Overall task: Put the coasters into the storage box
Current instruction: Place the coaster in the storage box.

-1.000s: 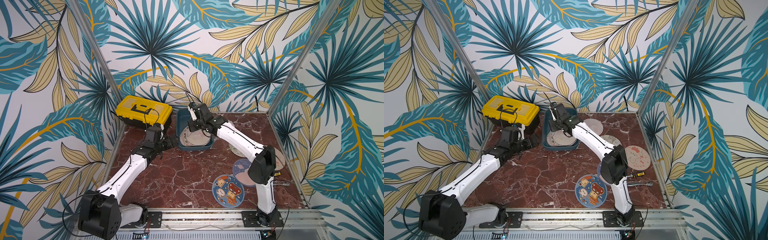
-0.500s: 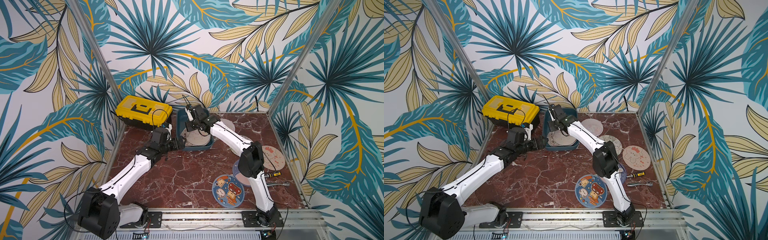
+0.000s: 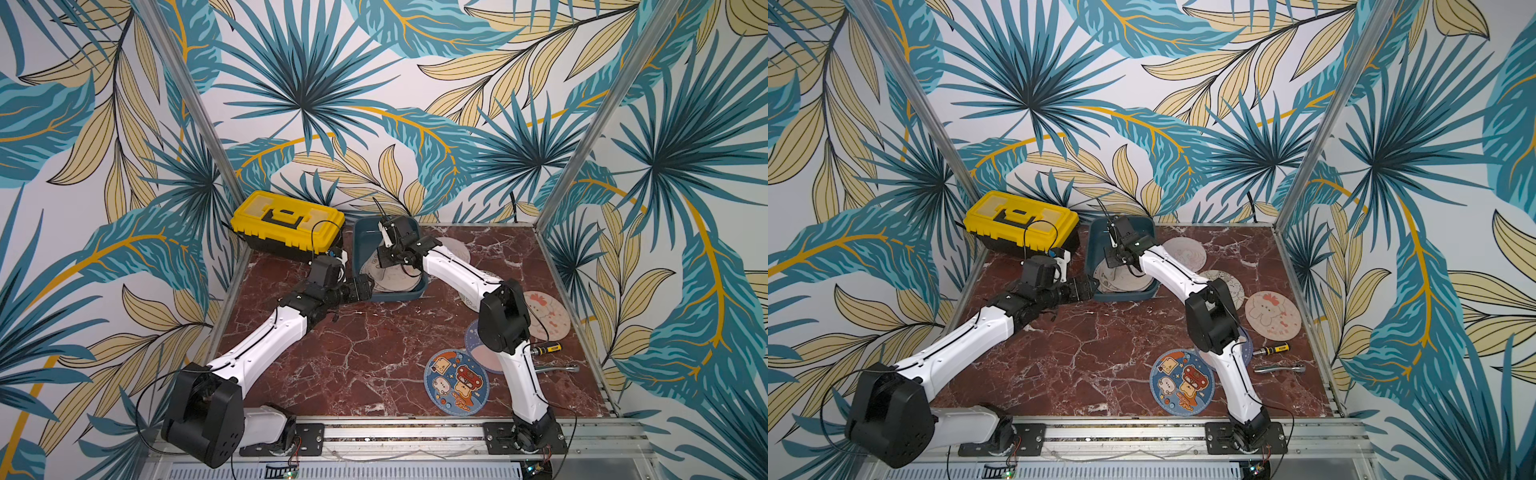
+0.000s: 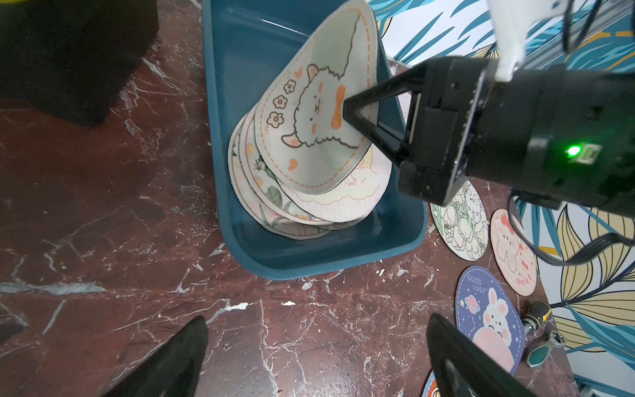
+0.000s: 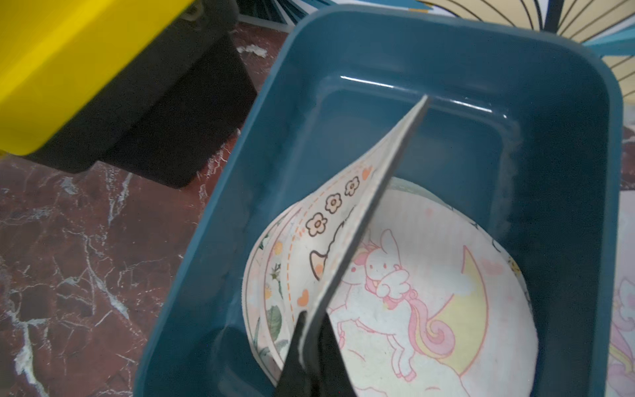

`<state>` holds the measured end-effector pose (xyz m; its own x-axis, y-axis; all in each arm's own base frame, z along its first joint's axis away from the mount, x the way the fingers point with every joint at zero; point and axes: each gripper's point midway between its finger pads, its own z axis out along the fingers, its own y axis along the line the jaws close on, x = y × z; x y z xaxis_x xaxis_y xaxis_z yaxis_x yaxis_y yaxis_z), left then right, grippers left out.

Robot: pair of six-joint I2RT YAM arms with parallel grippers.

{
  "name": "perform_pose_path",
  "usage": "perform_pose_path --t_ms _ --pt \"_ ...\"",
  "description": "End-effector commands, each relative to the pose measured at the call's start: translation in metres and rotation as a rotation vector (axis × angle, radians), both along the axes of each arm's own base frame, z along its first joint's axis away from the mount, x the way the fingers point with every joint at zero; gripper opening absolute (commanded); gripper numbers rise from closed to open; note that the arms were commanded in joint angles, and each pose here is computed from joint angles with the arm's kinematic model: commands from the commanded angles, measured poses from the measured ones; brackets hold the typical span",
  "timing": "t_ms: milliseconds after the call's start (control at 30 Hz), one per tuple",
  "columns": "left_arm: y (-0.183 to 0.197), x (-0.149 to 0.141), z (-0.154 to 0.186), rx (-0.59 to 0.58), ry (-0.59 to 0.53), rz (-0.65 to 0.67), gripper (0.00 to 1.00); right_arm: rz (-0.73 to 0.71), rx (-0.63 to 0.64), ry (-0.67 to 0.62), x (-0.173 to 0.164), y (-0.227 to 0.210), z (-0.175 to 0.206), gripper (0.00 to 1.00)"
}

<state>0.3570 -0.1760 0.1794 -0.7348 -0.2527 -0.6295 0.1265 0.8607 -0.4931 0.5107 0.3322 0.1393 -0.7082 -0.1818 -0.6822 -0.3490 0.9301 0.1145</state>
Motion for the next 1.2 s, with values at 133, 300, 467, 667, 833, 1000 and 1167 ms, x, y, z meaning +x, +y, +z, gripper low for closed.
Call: perform_pose_path --t_ms 133,300,467,667,833,1000,1167 --pt "-0.003 0.006 0.003 0.01 -0.028 -0.003 1.0 -0.117 -0.022 0.074 -0.01 -0.032 -0.033 0.0" --pt "-0.005 0.005 0.0 0.011 -0.019 -0.011 1.0 -0.126 -0.044 0.112 -0.015 -0.037 -0.048 0.0" --pt "-0.006 0.005 0.0 0.014 -0.02 -0.016 0.99 -0.131 -0.059 0.131 -0.018 -0.04 -0.055 0.04" --pt "-0.005 0.007 0.0 0.019 -0.022 -0.014 0.99 -0.14 -0.065 0.132 -0.02 -0.045 -0.049 0.21" --pt "-0.01 0.009 0.0 0.018 -0.021 -0.03 1.0 -0.143 -0.064 0.108 -0.021 -0.052 -0.034 0.35" --pt "-0.016 0.011 0.0 0.015 -0.019 -0.053 0.99 -0.156 -0.082 0.085 -0.025 -0.061 -0.016 0.52" --pt "-0.021 0.015 0.005 0.016 -0.031 -0.073 1.0 -0.171 -0.116 0.06 -0.032 -0.075 0.001 0.6"
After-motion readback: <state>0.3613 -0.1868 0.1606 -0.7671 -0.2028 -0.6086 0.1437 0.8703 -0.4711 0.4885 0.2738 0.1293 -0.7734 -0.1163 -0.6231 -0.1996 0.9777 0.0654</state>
